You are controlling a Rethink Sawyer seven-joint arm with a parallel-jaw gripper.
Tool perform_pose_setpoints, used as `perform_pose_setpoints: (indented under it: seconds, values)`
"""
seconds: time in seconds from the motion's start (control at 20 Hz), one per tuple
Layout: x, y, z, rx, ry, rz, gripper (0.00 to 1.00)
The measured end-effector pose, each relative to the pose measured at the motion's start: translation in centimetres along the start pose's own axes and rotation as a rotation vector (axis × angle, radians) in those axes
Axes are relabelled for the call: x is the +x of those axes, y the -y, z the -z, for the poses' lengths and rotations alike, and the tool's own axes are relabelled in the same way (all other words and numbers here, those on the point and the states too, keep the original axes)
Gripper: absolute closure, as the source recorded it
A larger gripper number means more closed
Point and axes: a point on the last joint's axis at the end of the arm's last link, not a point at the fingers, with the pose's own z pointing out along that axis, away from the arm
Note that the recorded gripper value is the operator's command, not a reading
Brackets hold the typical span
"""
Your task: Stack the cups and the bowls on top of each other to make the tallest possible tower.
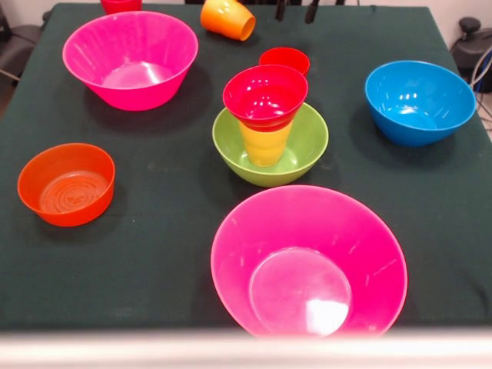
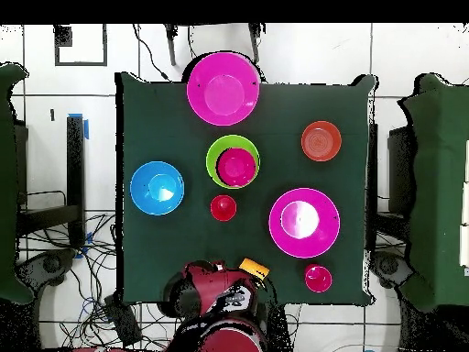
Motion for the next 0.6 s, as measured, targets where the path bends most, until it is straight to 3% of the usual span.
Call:
perform_pose_setpoints:
  seconds: [0.4, 0.6]
  values:
    - [1.4, 3.7, 0.4, -0.019, 0.014, -0.029, 0.0]
    - [1.7, 4.2, 1.0, -0.02, 0.019, -0.026, 0.0]
